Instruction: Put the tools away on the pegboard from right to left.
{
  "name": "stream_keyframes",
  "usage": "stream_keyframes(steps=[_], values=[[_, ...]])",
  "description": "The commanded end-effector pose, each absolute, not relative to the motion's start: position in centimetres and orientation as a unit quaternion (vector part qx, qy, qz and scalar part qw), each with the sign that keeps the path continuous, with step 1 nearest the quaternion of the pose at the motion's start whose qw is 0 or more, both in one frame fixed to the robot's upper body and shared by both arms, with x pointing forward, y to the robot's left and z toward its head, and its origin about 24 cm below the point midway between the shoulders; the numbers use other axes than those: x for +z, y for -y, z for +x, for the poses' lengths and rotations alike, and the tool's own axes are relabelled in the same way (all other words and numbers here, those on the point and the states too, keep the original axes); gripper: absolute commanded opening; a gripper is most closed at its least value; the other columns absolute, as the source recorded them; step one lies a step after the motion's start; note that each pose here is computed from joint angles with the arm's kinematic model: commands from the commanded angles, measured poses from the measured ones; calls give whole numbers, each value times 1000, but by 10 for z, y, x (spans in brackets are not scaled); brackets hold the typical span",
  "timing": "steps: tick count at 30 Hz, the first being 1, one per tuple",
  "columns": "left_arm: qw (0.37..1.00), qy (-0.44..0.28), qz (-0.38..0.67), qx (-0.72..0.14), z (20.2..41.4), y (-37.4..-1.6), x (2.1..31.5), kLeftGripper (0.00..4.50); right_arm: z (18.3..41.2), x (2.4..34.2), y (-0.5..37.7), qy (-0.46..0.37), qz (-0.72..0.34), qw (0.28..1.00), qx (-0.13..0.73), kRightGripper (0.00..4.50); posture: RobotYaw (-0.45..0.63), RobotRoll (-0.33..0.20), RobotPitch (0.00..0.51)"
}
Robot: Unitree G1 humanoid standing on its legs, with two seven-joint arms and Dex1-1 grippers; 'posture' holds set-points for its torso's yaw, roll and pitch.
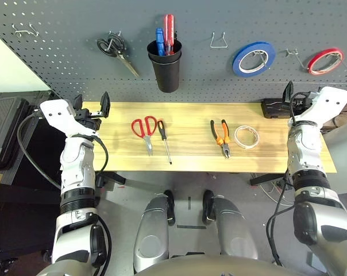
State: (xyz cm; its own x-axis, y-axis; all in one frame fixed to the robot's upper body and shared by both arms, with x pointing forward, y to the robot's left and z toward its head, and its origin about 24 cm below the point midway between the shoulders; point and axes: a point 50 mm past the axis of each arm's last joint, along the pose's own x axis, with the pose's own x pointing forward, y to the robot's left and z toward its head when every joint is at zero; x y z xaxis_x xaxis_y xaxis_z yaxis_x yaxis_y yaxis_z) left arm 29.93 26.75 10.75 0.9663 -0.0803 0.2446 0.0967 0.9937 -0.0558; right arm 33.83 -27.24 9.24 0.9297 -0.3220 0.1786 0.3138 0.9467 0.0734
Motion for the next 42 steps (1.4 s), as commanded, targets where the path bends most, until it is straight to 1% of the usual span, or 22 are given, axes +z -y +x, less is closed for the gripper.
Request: stream_keyframes(steps=[1,5,7,10,16,21,27,33,42], values=[[986,101,-31,-130,292,-258,111,4464,337,93,282,64,16,985,-159,4500,114,0,214],[971,75,-21,-228,287,-240,115,4464,337,94,286,43,26,991,-123,4500,108,0,213],[963,64,-16,-262,284,-233,115,4464,336,93,287,21,11,994,-105,4500,104,0,213],[935,30,21,-354,276,-210,109,4464,336,96,287,-21,-44,998,-44,4500,90,0,221],[896,-6,62,-439,269,-189,102,4464,333,102,294,-71,-86,994,14,4500,65,0,232],[868,-20,124,-480,267,-181,92,4464,330,103,293,-113,-116,983,81,4500,47,0,240],[837,-33,178,-516,267,-174,80,4464,327,98,282,-175,-149,958,171,4500,30,0,257],[825,-46,207,-524,269,-171,74,4464,327,90,275,-232,-172,931,223,4500,20,0,274],[814,-62,243,-524,272,-171,68,4464,336,73,268,-305,-194,891,274,4500,28,0,310]])
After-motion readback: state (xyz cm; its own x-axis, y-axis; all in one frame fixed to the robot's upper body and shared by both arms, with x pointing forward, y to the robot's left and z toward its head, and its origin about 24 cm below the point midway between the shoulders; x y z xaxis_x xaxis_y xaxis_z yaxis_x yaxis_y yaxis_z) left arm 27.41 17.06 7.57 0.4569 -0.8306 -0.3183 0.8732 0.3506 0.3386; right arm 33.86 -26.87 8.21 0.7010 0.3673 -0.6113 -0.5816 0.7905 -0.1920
